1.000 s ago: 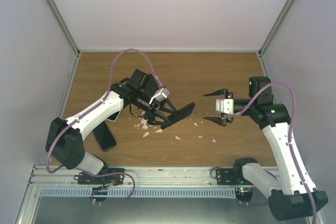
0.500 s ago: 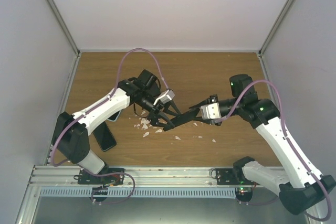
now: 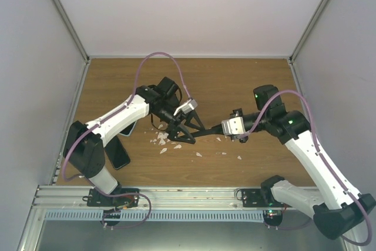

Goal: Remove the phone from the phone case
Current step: Adjust the phone.

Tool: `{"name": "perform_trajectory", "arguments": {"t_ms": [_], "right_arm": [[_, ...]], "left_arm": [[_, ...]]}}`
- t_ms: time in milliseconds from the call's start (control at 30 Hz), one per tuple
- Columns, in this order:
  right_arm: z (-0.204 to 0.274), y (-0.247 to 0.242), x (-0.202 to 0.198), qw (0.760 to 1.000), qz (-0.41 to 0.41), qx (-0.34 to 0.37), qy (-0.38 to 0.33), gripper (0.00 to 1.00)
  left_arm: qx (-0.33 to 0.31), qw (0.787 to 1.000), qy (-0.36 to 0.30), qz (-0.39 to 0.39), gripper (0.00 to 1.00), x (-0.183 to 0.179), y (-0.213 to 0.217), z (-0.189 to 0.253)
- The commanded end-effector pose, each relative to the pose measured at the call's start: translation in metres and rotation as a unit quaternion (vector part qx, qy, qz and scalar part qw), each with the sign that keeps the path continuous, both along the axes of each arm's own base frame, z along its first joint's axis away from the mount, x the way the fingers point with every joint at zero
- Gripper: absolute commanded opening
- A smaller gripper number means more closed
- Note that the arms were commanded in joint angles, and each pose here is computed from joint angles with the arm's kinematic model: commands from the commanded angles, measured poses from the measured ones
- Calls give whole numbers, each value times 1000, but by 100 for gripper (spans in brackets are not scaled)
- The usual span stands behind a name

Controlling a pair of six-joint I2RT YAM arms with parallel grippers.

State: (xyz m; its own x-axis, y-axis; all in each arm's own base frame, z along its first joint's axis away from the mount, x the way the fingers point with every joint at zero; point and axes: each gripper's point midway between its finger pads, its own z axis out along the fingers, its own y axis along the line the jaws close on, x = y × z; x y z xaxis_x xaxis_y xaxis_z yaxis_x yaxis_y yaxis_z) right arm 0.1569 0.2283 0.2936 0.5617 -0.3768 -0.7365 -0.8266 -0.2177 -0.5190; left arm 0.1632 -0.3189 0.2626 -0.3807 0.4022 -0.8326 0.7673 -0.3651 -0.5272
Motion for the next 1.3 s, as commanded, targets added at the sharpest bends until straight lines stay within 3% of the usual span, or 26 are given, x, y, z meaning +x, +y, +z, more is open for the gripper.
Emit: {"name": "perform_trajectory", "arguments": {"t_ms": [0,200,500,767,1267], "right_arm": [[21,6,2,999,3,32,-12,1],[14,5,-2,999,1,31,12,0],[8,3,-7,999,-3,28,32,1],[12,1,-7,1000,-2,18,20,1],[23,0,-2,999,-25,27,-3,1]], "left_arm": [[0,999,-46,21,99,20,0,14],[22,998,-34,48,99,39,8,9],[28,992,-89,81,99,62,17,17],[55,994,-61,78,99,81,7,34],[83,978,-161,104,99,112,-29,74]]}}
